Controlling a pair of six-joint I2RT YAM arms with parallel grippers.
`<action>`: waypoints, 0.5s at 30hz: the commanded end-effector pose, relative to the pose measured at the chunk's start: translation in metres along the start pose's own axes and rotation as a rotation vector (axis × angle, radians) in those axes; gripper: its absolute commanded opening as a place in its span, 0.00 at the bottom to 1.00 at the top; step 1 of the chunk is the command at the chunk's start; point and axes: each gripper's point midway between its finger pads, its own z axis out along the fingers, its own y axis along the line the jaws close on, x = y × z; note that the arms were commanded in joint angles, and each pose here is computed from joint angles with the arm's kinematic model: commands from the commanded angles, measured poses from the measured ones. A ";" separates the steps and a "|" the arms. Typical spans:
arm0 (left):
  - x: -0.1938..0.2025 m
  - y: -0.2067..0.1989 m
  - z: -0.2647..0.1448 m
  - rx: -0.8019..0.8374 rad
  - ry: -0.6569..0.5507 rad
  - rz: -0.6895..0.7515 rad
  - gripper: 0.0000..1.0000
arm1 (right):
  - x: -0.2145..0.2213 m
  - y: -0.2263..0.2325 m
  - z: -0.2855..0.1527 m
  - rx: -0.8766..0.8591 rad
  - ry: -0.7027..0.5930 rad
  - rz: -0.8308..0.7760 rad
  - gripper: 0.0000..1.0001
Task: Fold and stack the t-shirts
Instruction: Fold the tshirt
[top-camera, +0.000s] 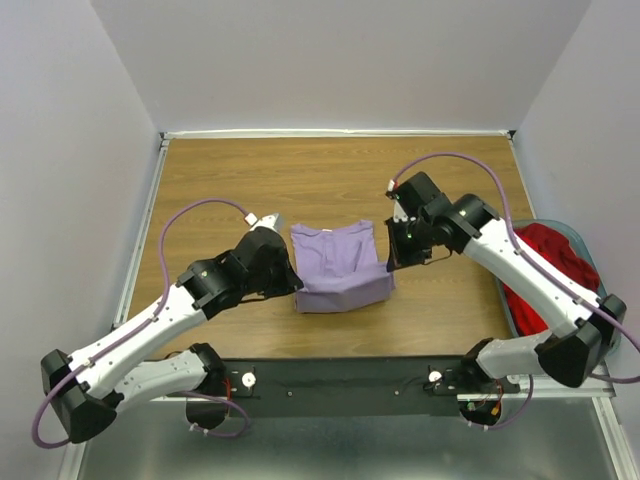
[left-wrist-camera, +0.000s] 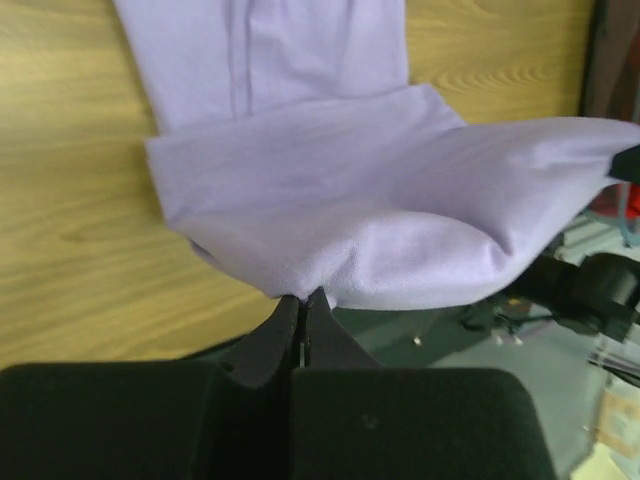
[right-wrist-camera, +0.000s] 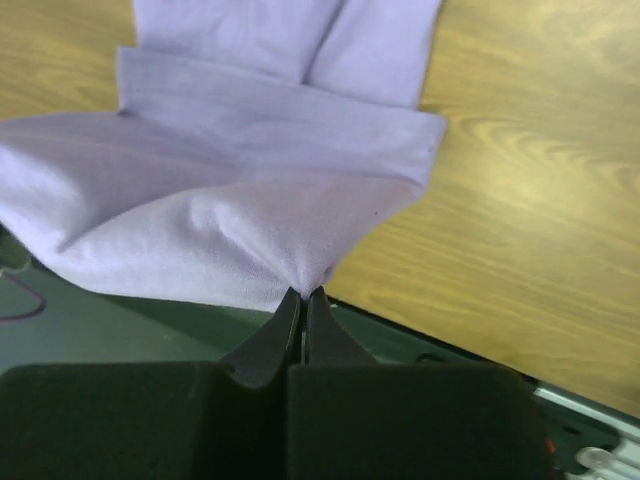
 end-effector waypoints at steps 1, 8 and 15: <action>-0.028 -0.001 0.007 0.000 -0.052 0.095 0.00 | -0.027 -0.019 0.002 0.119 -0.026 -0.082 0.00; -0.063 0.004 0.014 -0.013 -0.109 0.122 0.00 | -0.059 -0.022 0.007 0.086 -0.032 -0.084 0.00; -0.088 0.012 0.028 -0.008 -0.120 0.138 0.00 | -0.091 -0.043 0.013 0.063 -0.036 -0.056 0.00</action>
